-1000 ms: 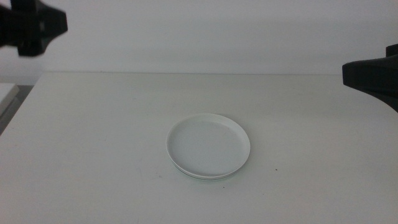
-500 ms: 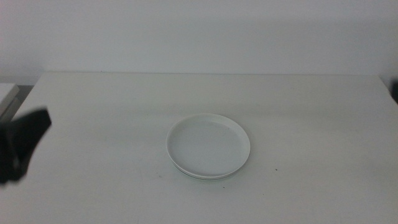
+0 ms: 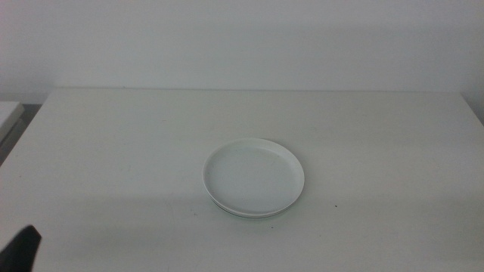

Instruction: Stack the three bowls on top of each other.

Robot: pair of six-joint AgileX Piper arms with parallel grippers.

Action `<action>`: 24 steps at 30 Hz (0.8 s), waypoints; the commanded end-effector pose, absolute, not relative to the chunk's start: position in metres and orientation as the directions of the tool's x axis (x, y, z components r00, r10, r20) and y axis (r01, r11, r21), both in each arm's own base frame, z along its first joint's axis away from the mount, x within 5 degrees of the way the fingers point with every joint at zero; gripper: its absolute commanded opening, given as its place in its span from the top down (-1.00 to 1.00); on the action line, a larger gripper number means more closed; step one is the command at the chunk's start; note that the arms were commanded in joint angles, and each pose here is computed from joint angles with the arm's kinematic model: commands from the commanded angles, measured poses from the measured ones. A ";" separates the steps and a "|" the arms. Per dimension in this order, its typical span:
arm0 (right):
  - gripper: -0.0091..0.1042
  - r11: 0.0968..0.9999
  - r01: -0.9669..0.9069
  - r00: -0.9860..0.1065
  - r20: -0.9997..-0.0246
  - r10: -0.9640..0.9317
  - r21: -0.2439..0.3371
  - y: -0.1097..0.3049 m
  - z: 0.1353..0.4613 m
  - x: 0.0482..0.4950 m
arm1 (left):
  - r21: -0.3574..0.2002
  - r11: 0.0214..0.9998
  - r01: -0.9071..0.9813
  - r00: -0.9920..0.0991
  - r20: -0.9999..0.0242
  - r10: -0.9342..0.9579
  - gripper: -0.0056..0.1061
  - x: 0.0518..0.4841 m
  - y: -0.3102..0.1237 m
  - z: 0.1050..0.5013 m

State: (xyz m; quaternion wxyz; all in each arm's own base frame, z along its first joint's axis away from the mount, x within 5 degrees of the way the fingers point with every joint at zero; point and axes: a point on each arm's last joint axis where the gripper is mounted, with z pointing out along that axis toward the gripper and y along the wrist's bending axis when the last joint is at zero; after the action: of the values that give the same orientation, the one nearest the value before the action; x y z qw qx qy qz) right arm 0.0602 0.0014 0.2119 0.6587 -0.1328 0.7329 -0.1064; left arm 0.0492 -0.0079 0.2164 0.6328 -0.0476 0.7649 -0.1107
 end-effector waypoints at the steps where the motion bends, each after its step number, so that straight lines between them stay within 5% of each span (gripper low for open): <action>1: -0.78 0.935 -0.036 -0.061 -0.933 -0.354 -0.353 0.001 0.202 0.057 | -0.247 0.967 0.053 -0.183 -0.955 -0.234 -0.78 0.052 -0.007 0.203; 6: -0.78 0.949 -0.043 -0.067 -0.947 -0.314 -0.311 0.002 0.198 0.056 | -0.245 0.968 0.049 -0.120 -0.964 -0.238 -0.78 0.056 -0.005 0.196; 19: -0.78 0.970 -0.026 -0.009 -0.970 -0.241 -0.241 0.002 0.204 0.056 | -0.100 0.994 0.039 -0.099 -0.990 -0.096 -0.78 0.056 -0.003 0.197; 24: -0.78 0.975 -0.028 -0.009 -0.976 -0.219 -0.219 0.002 0.204 0.056 | -0.090 0.995 0.038 -0.099 -0.991 -0.086 -0.78 0.056 -0.003 0.197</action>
State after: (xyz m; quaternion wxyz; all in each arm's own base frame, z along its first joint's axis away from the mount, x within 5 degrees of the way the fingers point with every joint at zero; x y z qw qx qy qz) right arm 0.0566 0.0023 0.2039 0.6943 -0.0904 0.7108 -0.0674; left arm 0.0561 -0.0031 0.1948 0.6633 -0.0160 0.7466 -0.0490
